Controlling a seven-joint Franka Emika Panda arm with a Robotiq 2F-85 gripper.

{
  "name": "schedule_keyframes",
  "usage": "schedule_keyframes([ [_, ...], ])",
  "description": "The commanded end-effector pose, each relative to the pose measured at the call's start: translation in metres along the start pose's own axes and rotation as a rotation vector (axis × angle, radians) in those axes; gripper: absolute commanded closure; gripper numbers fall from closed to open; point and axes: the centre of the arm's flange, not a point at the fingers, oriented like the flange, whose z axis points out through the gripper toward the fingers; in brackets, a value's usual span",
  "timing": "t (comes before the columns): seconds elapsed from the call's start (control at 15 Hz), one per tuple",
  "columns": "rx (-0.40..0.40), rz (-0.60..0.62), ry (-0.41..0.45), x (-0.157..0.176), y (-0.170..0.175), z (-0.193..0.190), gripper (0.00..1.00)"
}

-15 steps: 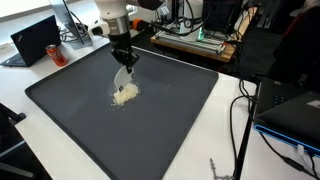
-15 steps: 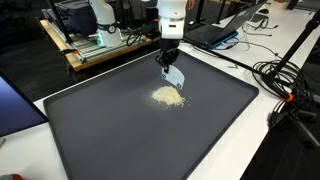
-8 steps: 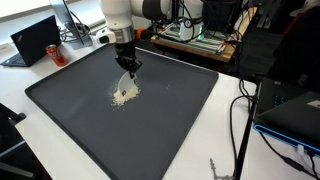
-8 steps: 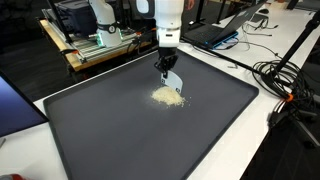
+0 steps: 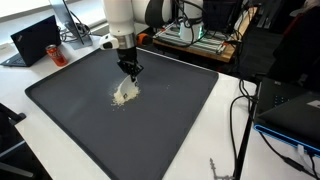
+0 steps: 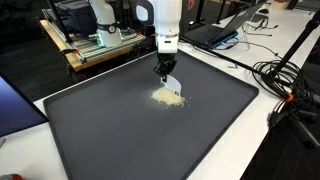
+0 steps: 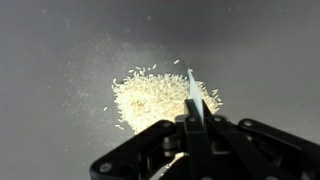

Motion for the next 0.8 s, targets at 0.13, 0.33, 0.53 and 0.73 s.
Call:
schedule_keyframes([
  [0.13, -0.016, -0.022, -0.002, -0.004, -0.004, 0.014, 0.99],
  [0.33, -0.010, -0.027, -0.010, -0.006, -0.005, 0.017, 0.99],
  [0.53, -0.002, -0.032, -0.009, -0.007, -0.004, 0.020, 0.99],
  [0.73, -0.003, -0.037, 0.008, -0.006, -0.004, 0.023, 0.99],
])
